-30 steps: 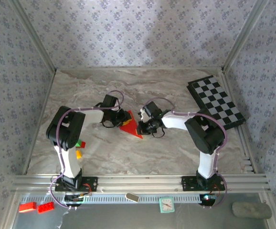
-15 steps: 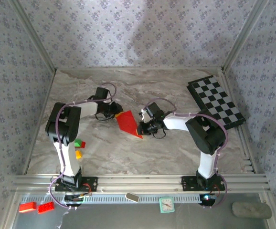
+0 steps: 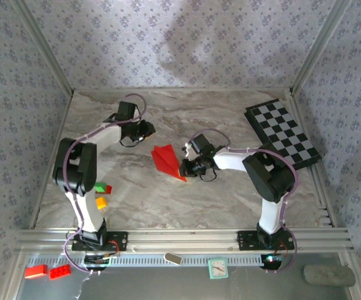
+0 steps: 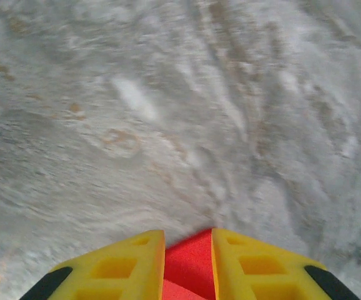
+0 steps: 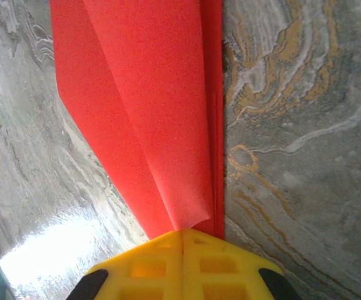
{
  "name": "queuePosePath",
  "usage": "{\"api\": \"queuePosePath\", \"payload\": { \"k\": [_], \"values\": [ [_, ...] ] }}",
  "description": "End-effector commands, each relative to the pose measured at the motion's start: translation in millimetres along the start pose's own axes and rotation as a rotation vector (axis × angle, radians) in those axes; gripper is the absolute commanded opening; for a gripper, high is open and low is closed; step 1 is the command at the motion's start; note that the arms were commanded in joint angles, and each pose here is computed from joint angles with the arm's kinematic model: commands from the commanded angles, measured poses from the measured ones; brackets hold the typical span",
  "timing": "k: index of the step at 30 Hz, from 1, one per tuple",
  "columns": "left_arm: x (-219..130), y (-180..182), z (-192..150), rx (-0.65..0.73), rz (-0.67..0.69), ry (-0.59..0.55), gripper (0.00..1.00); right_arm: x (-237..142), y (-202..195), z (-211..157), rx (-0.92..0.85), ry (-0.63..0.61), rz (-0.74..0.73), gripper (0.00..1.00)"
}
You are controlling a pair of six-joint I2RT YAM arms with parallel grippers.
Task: Fold a paper plane with a square sheet of paper (pick it up from the middle)
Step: Fourth fold the wing at the center of the table.
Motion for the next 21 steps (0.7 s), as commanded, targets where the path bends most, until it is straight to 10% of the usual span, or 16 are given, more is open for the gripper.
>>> {"api": "queuePosePath", "payload": {
  "k": [1, 11, 21],
  "values": [
    [-11.7, -18.7, -27.6, 0.002, -0.058, 0.026, 0.26, 14.1, -56.3, -58.7, 0.164, 0.223, -0.258, 0.04],
    [21.9, -29.4, -107.5, -0.014, -0.090, 0.201, 0.17, 15.1, -56.0, -59.1, 0.178, 0.230, -0.251, 0.02],
    [49.7, -1.2, -108.7, 0.009, 0.028, 0.216, 0.14, 15.6, -56.8, -59.1, 0.183, 0.231, -0.249, 0.02]
  ]
}}
Point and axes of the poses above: each hand's point on the last joint's axis, 136 mm out from that joint toward the fingers, its own x axis out along the fingers, its own y axis along the line the jaws close on, z = x × y, the point moved 6 cm from there along -x, back along the fingers
